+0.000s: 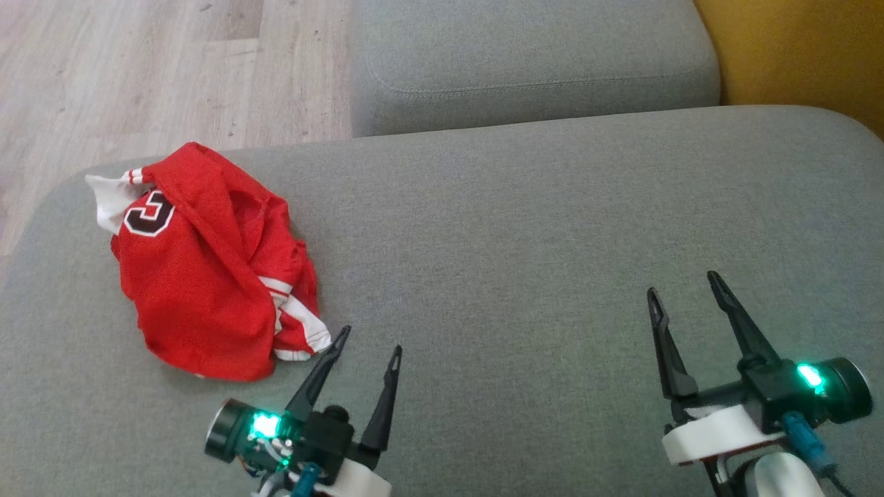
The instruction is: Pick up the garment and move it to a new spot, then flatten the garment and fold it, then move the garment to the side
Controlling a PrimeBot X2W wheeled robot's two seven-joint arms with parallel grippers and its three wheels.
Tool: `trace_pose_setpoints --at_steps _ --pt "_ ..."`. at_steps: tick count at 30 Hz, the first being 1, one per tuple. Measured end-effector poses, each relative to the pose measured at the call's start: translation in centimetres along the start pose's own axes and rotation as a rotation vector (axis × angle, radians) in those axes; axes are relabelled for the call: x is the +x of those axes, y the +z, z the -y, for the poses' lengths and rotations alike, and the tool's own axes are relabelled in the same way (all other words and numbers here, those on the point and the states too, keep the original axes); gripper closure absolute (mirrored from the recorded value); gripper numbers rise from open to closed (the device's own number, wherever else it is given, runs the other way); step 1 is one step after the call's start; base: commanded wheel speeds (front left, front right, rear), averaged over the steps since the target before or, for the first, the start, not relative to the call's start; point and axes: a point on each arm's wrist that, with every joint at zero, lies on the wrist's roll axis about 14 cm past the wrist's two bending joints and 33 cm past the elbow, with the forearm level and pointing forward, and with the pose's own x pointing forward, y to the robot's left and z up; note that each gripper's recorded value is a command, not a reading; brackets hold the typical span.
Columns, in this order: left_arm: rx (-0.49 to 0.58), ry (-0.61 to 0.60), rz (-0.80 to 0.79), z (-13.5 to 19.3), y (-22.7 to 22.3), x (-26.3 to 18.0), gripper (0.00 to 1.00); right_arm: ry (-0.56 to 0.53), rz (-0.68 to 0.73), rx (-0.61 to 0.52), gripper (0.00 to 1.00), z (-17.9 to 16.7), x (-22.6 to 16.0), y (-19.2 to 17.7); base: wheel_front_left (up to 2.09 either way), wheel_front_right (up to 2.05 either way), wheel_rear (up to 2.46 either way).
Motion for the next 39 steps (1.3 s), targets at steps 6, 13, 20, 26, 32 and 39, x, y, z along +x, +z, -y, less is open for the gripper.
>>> trace_pose_setpoints --at_steps 6,13,20,26,32,39 --pt "-0.017 0.009 0.036 0.4 1.0 0.4 0.0 0.001 0.035 -0.01 0.0 0.0 0.0 0.9 0.0 0.0 0.0" --pt "-0.175 0.11 0.104 -1.8 3.0 0.5 0.0 -0.081 0.071 0.115 0.0 2.2 -0.3 1.2 0.0 0.0 0.0" --pt "-0.253 0.142 0.058 -2.9 1.1 -0.5 0.0 -0.108 -0.007 0.23 0.0 2.2 -1.4 -1.7 0.0 0.0 0.0" --pt "-0.295 0.144 0.012 -2.6 -0.5 -0.9 0.0 -0.12 -0.041 0.304 0.0 1.9 -1.8 -3.0 0.0 0.0 0.0" --pt "-0.318 0.146 0.002 -2.7 -1.0 -0.9 0.0 -0.116 -0.063 0.334 0.0 1.5 -1.9 -3.7 0.0 0.0 0.0" --pt "-0.316 0.152 0.005 -3.0 -1.0 -0.9 0.0 -0.113 -0.064 0.337 0.0 1.4 -1.9 -3.7 0.0 0.0 0.0"
